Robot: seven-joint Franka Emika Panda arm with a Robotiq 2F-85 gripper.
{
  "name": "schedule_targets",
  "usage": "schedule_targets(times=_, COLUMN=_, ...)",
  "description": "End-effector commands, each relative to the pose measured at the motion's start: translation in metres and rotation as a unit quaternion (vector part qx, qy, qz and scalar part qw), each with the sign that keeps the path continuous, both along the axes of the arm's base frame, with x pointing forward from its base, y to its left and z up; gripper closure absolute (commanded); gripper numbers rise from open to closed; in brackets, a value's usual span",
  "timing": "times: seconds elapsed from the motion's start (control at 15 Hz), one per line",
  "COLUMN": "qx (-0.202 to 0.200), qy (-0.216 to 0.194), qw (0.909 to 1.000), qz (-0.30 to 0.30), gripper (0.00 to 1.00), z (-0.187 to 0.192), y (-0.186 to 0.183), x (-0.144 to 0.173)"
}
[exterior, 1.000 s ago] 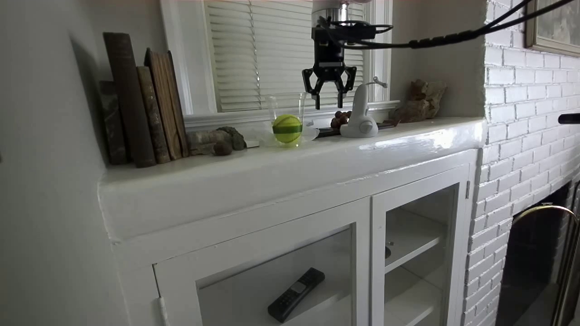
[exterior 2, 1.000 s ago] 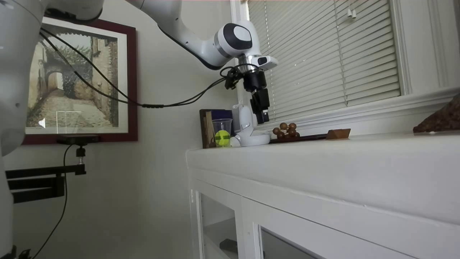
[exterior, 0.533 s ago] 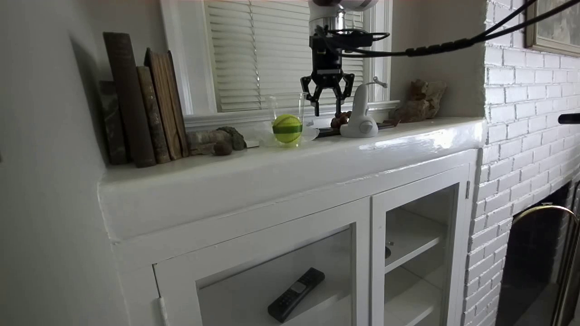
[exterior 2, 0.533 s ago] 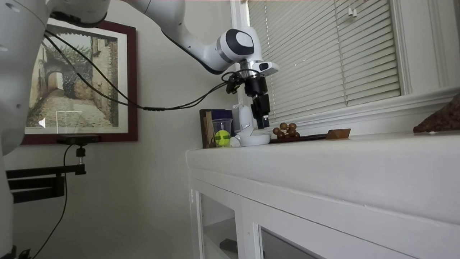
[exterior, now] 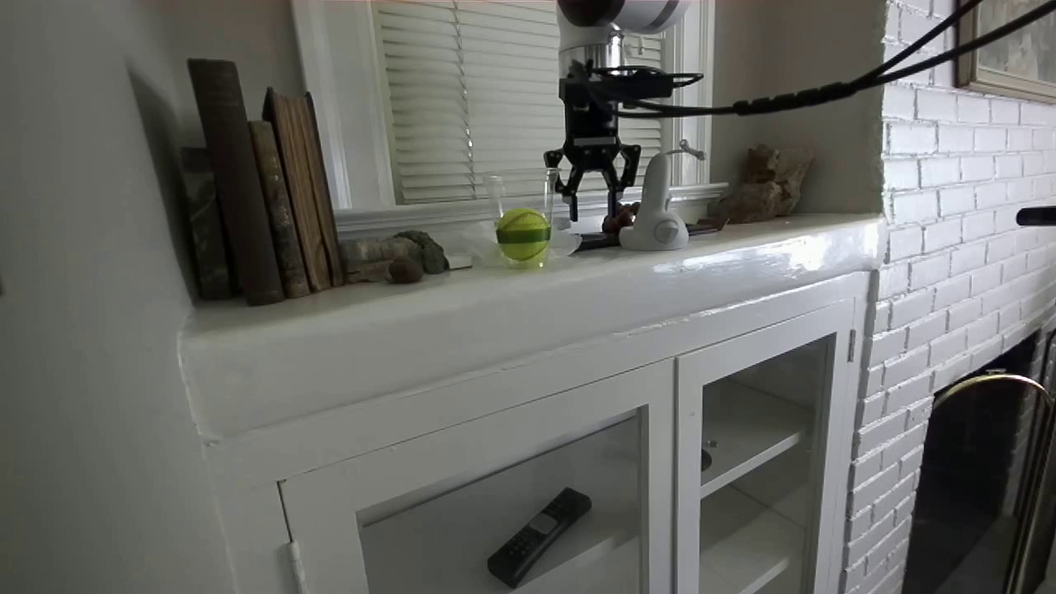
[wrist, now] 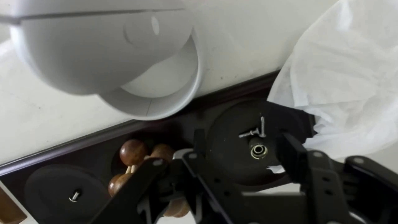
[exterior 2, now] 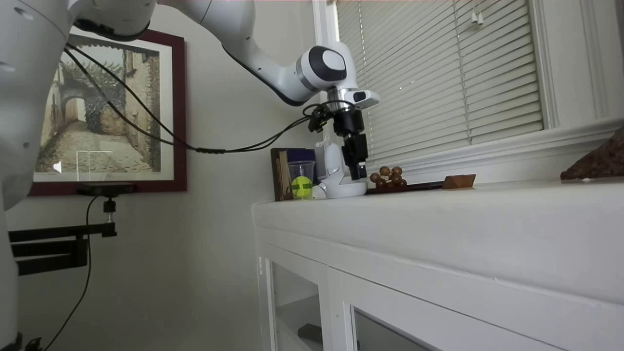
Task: Move the small silver object to the right
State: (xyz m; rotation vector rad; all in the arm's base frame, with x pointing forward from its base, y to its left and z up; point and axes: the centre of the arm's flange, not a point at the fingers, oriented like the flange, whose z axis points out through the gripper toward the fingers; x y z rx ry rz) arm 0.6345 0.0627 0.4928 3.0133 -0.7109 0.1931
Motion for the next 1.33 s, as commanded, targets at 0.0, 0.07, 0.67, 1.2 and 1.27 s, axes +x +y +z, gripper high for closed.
schedule_targets(times=0.0, qx=-0.004, qy=-0.014, qw=0.9999, qz=0.001, gripper=0.39, z=-0.001, y=0.001, x=0.013)
schedule_targets(times=0.07, qx=-0.003, qy=-0.016, qw=0.9999, qz=0.003, gripper=0.39, z=-0.002, y=0.001, x=0.015)
schedule_targets(times=0.67, qx=0.004, qy=-0.036, qw=0.9993, qz=0.008, gripper=0.4, z=-0.01, y=0.001, x=0.022)
schedule_targets(times=1.2, qx=0.004, qy=-0.034, qw=0.9994, qz=0.01, gripper=0.46, z=-0.018, y=0.002, x=0.025)
schedule_targets(times=1.27, qx=0.003, qy=-0.034, qw=0.9994, qz=0.01, gripper=0.46, z=-0.019, y=0.002, x=0.025)
